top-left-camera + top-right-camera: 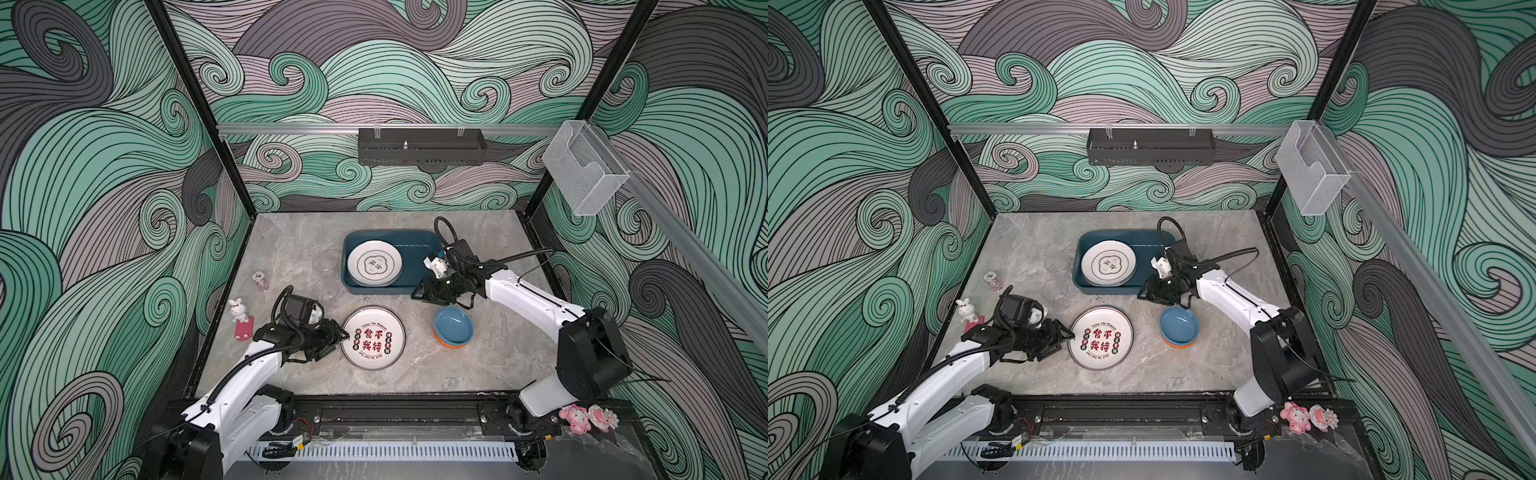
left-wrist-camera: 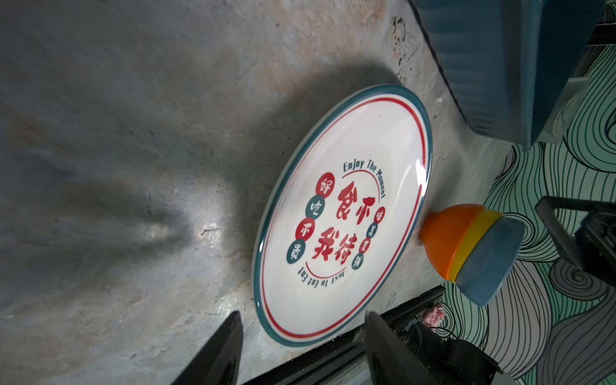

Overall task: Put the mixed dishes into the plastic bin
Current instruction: 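Withdraw the right gripper from the bin toward the red-text plate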

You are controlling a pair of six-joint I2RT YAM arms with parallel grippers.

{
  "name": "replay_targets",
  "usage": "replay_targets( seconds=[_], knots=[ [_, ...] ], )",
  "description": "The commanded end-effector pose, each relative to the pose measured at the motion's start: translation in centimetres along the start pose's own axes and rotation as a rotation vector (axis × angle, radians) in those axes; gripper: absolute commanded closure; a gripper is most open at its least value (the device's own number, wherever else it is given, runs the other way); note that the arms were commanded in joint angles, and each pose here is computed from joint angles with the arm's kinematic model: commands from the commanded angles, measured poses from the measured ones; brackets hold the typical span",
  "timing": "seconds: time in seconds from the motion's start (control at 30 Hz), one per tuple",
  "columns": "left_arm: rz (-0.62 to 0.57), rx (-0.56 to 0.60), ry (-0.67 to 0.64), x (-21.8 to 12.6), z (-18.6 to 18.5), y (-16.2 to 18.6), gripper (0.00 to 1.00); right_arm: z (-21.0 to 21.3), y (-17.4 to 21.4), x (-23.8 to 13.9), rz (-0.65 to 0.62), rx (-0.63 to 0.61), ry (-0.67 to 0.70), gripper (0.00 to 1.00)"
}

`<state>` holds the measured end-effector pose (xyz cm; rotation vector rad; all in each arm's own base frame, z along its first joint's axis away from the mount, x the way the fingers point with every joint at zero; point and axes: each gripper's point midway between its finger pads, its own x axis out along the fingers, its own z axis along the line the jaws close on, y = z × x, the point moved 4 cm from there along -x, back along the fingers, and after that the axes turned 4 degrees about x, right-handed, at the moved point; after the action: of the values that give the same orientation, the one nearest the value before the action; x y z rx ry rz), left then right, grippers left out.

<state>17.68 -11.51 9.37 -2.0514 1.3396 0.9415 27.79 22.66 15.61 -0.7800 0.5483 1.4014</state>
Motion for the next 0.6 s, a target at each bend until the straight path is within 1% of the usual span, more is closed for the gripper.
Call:
replay_targets(
  seconds=[0.0, 0.2, 0.57],
  knots=[
    [-0.010, 0.028, 0.030, 0.7, 0.1, -0.4, 0.39, 1.4, 0.1, -0.5, -0.011, -0.054, -0.053, 0.54],
    [-0.028, 0.032, 0.012, 1.6, 0.7, -0.9, 0.41, 1.7, 0.0, -0.5, -0.014, -0.064, -0.057, 0.54],
    [0.009, 0.017, -0.002, 3.8, 1.6, -1.3, 0.60, 1.7, -0.2, -0.5, -0.015, -0.069, -0.051, 0.55]
  ],
)
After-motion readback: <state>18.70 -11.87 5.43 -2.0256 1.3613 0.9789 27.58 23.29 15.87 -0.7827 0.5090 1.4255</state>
